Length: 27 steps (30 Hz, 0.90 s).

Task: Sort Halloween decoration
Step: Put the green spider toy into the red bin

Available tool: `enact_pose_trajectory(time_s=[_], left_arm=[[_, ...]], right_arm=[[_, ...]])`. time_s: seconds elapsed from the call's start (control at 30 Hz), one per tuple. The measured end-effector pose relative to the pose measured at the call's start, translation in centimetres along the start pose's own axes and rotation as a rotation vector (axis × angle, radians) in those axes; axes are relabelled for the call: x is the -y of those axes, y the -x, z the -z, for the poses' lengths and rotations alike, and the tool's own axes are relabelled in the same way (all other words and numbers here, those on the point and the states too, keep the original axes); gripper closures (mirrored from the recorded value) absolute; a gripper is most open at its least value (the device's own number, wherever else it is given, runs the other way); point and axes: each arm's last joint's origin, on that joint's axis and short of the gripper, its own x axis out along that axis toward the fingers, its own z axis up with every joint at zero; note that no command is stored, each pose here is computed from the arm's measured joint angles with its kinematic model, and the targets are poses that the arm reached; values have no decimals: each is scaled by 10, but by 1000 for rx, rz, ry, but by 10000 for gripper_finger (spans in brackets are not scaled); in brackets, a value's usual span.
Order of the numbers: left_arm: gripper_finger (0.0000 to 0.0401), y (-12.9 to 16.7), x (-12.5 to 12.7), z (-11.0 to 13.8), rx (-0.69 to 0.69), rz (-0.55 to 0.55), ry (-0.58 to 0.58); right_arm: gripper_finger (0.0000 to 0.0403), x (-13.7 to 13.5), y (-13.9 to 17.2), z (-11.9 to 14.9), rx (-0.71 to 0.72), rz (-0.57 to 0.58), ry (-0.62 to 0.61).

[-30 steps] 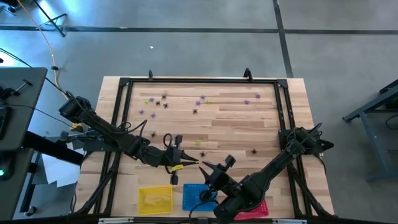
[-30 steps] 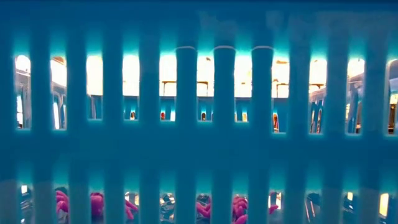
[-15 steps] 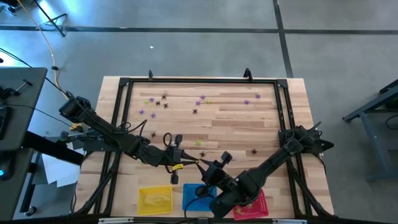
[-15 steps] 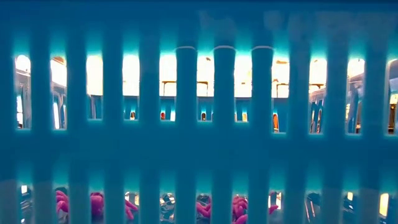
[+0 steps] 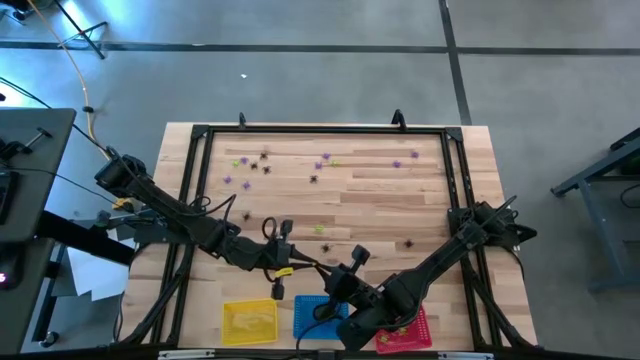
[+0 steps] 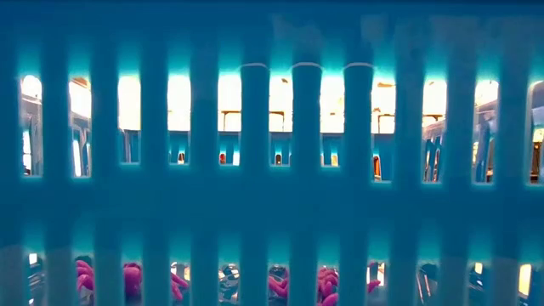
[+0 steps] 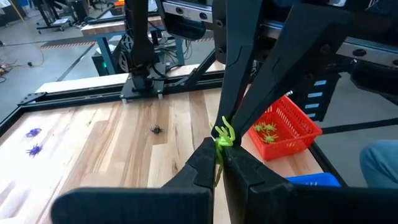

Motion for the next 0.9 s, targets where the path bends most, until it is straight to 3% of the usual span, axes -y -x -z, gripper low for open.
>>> enact_pose_trajectory(time_s=[0.17,0.6,0.9], left_arm=[[389,2,3,0,2,6,0],[289,2,5,0,1,1,21],[273,4,7,-1,8,4,22]], right_arm=[[402,-1,0,0,-9,-17,-8],[403,-1,0,0,-16,-27,-19],[403,5,4,-5,-24,-28,-7]])
